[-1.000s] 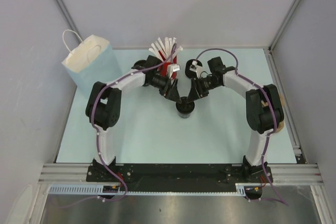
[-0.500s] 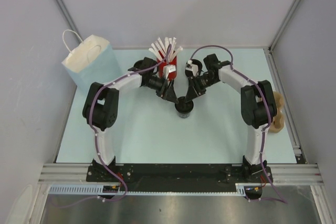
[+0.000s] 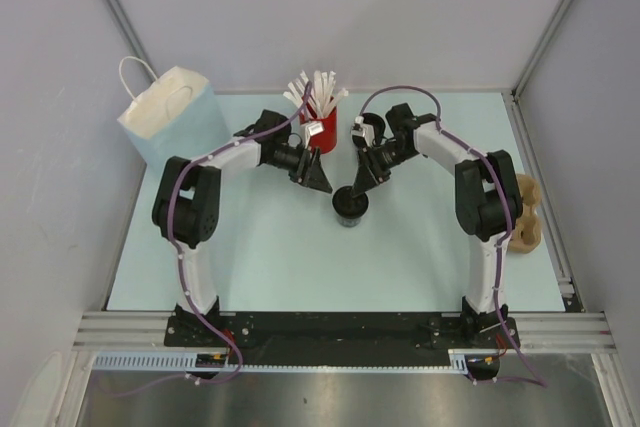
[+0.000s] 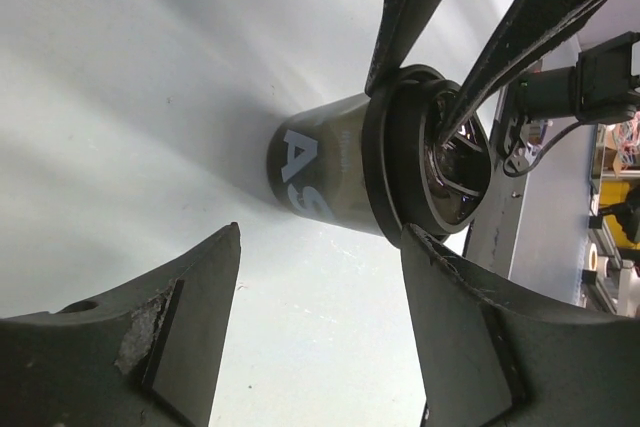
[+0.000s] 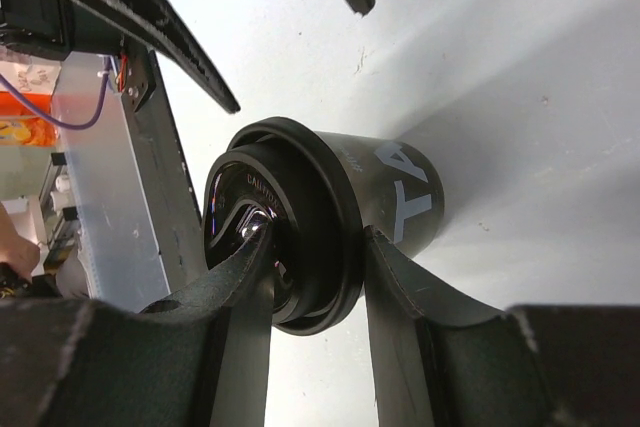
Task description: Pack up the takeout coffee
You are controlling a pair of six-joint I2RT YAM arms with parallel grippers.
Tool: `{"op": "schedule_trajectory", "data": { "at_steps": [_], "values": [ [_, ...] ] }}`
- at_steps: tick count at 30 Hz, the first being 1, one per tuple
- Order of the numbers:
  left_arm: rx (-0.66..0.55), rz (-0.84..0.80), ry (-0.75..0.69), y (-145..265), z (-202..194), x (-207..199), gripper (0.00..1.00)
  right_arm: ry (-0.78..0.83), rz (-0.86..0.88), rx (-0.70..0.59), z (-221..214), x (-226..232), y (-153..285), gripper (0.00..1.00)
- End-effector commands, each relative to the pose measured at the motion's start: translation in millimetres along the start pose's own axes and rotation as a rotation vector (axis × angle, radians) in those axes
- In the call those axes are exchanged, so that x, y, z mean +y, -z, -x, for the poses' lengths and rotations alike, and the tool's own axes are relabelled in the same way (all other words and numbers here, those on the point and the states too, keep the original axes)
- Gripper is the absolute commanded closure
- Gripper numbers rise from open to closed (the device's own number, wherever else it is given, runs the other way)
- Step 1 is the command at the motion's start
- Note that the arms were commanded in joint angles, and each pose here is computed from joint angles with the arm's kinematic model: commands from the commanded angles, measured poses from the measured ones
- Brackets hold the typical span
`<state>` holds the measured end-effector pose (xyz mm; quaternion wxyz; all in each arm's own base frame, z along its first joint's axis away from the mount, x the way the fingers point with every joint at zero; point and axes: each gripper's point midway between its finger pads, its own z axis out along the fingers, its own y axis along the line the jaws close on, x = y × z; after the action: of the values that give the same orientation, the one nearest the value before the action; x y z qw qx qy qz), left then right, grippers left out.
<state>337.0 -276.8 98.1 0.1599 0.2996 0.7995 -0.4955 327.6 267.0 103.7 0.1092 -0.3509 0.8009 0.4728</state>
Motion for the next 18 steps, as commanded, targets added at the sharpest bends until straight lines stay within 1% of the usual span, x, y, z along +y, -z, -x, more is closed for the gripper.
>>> {"op": "schedule_trajectory", "data": {
  "at_steps": [1,11,18],
  "values": [
    [-0.036,-0.023,-0.04,2.3,11.6,-6.3,0.3,0.019,-0.013,0.059,-12.0,-6.9,-8.5,0.63],
    [-0.015,-0.059,-0.028,-5.8,5.0,-12.5,0.29,0.014,-0.036,0.059,-11.7,-11.2,-9.4,0.63],
    [0.041,-0.043,-0.034,-10.8,-9.4,-10.5,0.3,0.022,-0.047,0.05,-9.5,-9.4,-7.8,0.63]
  ]
}}
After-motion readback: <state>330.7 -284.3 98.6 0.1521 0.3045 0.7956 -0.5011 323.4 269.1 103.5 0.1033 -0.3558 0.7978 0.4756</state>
